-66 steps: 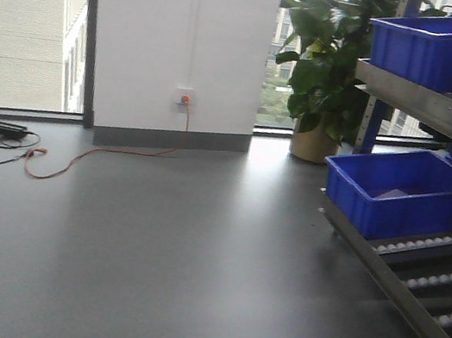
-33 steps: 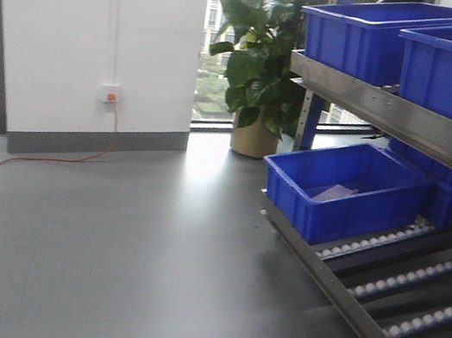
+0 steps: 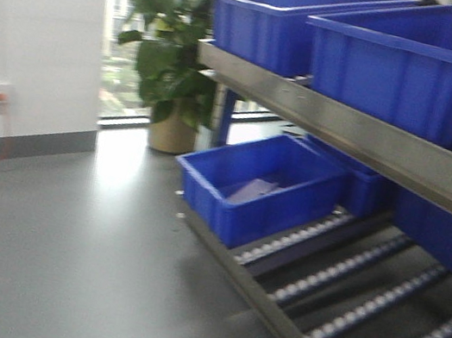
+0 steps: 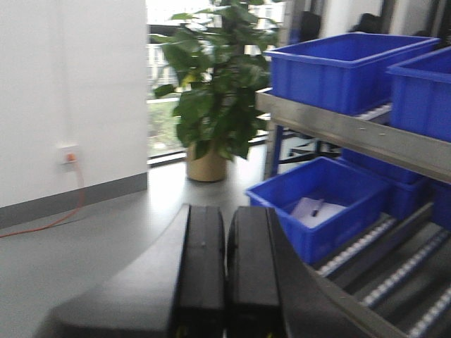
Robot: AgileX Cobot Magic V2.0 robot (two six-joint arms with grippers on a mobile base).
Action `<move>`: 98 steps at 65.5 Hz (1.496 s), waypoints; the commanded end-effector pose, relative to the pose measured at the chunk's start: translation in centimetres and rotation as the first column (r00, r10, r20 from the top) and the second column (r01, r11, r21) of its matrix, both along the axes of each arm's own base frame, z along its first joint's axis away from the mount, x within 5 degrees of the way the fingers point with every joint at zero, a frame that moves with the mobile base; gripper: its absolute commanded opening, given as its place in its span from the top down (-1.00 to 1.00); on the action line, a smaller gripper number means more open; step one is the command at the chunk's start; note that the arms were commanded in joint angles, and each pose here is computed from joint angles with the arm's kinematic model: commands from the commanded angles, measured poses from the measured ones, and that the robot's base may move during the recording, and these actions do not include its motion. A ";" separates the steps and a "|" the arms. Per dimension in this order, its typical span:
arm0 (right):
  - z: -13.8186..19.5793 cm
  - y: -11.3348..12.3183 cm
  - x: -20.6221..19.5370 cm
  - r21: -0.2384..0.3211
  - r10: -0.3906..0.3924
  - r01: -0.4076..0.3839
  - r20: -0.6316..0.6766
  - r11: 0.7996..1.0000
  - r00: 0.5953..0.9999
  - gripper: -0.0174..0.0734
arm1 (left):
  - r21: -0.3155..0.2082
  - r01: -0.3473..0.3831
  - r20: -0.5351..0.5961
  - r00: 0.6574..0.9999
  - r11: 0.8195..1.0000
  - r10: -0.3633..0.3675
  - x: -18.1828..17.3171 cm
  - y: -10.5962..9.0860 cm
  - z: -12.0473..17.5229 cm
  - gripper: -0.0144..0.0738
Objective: Move white bin to right shelf second layer
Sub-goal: 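Turn toward the roller shelf rack and approach its blue bins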
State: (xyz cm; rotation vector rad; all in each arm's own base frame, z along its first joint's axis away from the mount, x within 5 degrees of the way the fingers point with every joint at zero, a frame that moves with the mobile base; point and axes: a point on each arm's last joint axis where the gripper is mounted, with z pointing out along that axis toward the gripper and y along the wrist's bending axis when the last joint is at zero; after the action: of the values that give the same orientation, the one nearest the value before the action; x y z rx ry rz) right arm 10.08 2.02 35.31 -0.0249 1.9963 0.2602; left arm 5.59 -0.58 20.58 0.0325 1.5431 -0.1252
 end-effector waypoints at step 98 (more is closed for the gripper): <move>1.7 -0.1 0.2 0.020 -0.014 0.011 0.113 1.000 0.993 0.49 | -0.025 0.001 0.050 0.999 1.000 0.001 0.1 0.0 -0.5 0.48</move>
State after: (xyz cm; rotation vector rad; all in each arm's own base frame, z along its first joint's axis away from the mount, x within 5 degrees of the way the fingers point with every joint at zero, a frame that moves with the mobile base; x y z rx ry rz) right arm 10.10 2.03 35.29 -0.0249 1.9975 0.2601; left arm 5.59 -0.58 20.58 0.0325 1.5431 -0.1252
